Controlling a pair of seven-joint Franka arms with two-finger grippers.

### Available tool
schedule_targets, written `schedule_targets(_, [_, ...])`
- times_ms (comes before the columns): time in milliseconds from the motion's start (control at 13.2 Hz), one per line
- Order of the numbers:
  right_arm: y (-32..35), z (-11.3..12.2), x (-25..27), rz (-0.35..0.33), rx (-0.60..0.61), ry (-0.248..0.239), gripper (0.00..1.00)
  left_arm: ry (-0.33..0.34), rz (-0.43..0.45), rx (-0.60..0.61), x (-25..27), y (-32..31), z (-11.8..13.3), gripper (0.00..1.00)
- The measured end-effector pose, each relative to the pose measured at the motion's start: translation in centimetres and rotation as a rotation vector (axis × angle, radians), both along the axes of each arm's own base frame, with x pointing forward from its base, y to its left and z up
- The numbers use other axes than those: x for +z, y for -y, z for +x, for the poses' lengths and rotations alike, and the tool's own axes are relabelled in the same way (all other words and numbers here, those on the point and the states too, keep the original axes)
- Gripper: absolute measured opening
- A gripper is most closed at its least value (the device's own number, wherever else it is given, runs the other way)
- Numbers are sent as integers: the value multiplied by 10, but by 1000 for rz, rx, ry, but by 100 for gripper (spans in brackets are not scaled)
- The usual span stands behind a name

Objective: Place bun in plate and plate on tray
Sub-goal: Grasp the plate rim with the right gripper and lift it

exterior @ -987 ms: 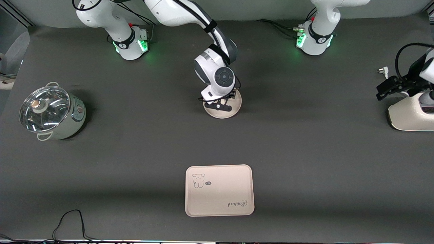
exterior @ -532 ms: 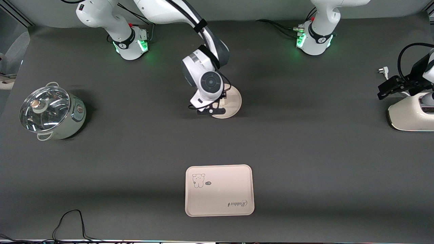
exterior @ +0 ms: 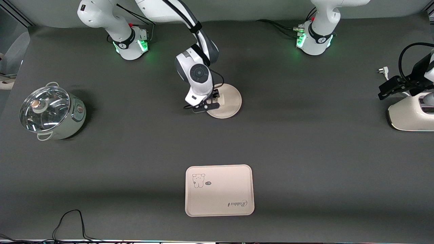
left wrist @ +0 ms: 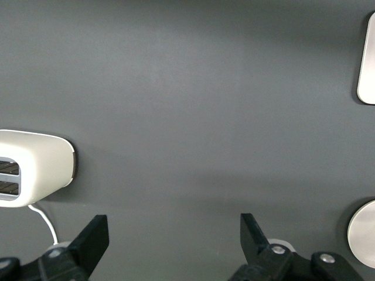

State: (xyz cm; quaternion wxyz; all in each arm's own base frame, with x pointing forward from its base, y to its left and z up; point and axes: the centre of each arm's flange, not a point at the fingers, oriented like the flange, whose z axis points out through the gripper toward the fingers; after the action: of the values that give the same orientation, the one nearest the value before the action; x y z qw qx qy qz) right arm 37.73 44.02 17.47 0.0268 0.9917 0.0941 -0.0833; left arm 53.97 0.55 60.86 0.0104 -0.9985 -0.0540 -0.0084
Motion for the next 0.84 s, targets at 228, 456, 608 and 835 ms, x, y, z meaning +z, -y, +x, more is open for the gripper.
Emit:
schedule_targets(228, [3,1,3,9,9,5,80,-2,0,0,-1,0,0,100])
schedule_targets(456, [3,2,5,11,7,7,44,-2,0,1,-1,0,0,100])
schedule_targets(608, [3,2,5,27,-22,-5,22,-2,0,2,-1,-1,0,100])
schedule_targets(835, [5,4,11,53,-56,-18,10,-3,0,2,-1,-1,1,100])
